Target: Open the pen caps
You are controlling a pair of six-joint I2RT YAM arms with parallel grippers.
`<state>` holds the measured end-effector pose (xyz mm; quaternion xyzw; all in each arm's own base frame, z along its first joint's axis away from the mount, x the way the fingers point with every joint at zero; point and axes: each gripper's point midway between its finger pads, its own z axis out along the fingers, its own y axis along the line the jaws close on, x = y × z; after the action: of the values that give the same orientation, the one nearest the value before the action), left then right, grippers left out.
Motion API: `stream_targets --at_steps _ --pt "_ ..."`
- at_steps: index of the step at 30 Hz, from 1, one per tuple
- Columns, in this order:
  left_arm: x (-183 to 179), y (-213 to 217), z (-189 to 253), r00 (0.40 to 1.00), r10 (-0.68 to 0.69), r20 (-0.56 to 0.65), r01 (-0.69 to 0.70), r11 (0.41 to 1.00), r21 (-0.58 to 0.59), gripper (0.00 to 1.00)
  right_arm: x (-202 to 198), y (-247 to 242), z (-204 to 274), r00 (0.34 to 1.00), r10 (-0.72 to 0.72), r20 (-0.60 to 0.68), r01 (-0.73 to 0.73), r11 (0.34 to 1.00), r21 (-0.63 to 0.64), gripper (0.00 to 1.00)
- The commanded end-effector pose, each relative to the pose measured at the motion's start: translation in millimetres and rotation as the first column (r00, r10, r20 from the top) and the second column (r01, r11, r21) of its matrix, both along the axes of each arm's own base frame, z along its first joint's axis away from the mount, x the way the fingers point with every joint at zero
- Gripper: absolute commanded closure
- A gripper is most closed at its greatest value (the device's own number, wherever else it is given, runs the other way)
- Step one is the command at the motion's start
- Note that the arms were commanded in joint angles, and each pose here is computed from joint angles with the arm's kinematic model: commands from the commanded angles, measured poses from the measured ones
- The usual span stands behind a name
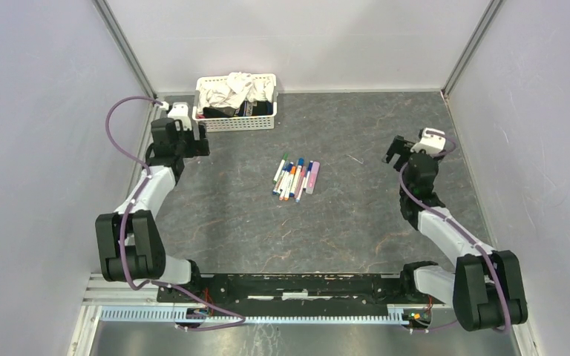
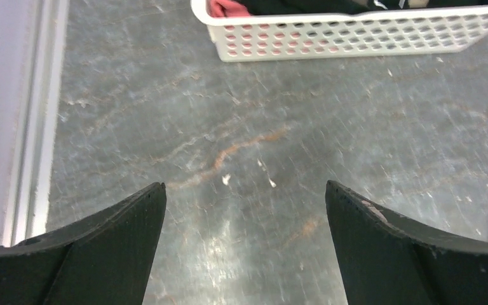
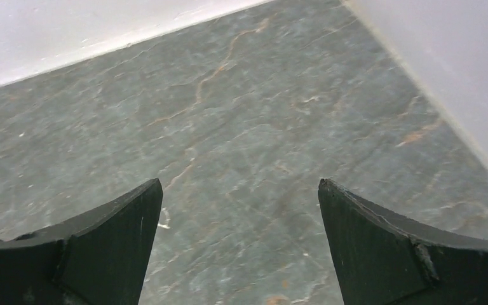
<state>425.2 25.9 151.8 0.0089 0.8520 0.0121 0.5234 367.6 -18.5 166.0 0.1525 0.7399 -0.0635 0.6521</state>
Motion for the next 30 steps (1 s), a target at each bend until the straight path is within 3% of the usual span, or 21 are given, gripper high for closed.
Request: stream_targets --at_steps 1,6,12,17,26,30 --pt "-21 -19 16 0.986 -0.118 -0.115 0.114 0.993 -0.038 0.00 8 51 -25 0.971 0.171 -0.170 -0.147 0.979 0.144 0.02" --pt "-26 -26 27 0.973 -0.156 -0.173 0.145 0.987 -0.075 0.00 15 129 -50 0.878 0.334 -0.342 -0.320 0.942 0.100 0.02" --pt "-36 -28 25 0.959 -0.172 -0.223 0.158 0.984 -0.082 0.00 18 208 -73 0.770 0.491 -0.409 -0.475 0.868 0.148 0.02" --pt "-49 -29 12 0.947 -0.180 -0.266 0.161 0.983 -0.090 0.00 19 253 -90 0.707 0.533 -0.465 -0.534 0.833 0.144 0.13" --pt "-65 -34 19 0.934 -0.224 -0.278 0.208 0.974 -0.086 0.00 16 263 -124 0.682 0.477 -0.555 -0.503 0.856 0.118 0.37" --pt "-67 -36 24 0.932 -0.234 -0.276 0.217 0.972 -0.089 0.00 12 256 -135 0.684 0.449 -0.575 -0.485 0.869 0.102 0.41"
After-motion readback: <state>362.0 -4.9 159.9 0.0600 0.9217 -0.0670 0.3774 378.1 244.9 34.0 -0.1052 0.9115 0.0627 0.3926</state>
